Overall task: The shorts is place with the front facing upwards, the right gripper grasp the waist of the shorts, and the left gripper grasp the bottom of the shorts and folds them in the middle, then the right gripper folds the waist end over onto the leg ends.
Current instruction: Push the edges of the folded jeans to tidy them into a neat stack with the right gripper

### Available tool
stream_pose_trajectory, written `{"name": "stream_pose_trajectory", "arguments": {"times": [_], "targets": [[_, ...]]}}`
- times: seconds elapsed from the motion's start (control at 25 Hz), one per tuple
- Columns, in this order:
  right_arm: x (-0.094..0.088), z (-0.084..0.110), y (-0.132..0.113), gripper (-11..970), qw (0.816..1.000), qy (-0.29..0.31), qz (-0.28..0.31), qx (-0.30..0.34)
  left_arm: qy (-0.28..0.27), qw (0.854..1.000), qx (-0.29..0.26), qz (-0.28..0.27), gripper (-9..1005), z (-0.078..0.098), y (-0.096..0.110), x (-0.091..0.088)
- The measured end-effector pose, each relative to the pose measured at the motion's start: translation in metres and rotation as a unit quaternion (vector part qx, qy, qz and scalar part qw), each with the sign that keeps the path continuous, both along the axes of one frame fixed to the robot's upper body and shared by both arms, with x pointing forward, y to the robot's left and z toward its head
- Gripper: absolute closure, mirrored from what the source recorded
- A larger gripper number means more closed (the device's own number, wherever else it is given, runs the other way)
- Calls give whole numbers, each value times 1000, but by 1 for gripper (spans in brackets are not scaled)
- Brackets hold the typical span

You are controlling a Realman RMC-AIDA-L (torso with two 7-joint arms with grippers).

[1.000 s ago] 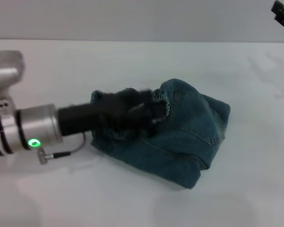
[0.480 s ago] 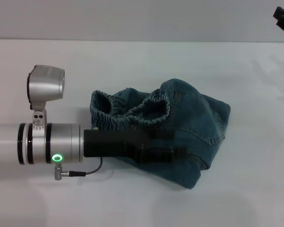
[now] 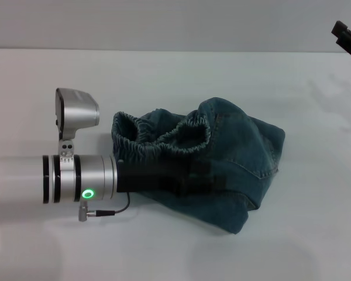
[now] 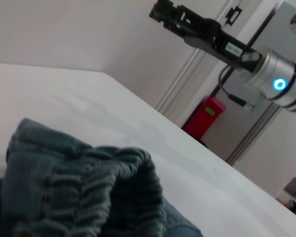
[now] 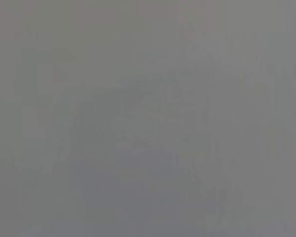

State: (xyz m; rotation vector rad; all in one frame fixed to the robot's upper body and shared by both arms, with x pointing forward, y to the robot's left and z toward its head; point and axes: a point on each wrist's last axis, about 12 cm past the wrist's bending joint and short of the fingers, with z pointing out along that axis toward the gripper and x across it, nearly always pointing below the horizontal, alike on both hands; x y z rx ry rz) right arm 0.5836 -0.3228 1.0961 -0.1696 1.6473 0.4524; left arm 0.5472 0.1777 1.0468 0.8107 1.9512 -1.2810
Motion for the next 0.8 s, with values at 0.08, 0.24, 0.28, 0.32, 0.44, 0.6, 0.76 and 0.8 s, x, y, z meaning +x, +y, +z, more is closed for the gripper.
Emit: {"name": "stream_pose_trajectory", "arguments": {"times": [0.08,0.24,0.28,0.32,0.44,0.6,0.76,0.8], "targets": [[-2,-3,0,374,1000,4,1,2,-4,1000,-6,6,371,3,-1,3],[-4,-7,0,373,1000,11,1,4,-10,1000,-18,14,394,8,-4,8],[-4,-8,0,373,1000,12,2,5,-13,1000,-21,16,394,9,-4,9],[-4,-8,0,373,1000,12,3,5,-13,1000,-21,16,394,9,-4,9],[-6,-9,1,373,1000,11,9,10,-24,999,-29,25,394,11,-5,12],[-9,-9,2,373,1000,6,16,17,-48,997,-44,45,394,13,-5,14],[-16,-7,2,373,999,-8,30,29,-64,992,-14,109,394,6,3,27],[-18,-5,0,373,999,-15,33,33,-64,992,-14,109,394,6,3,27]]}}
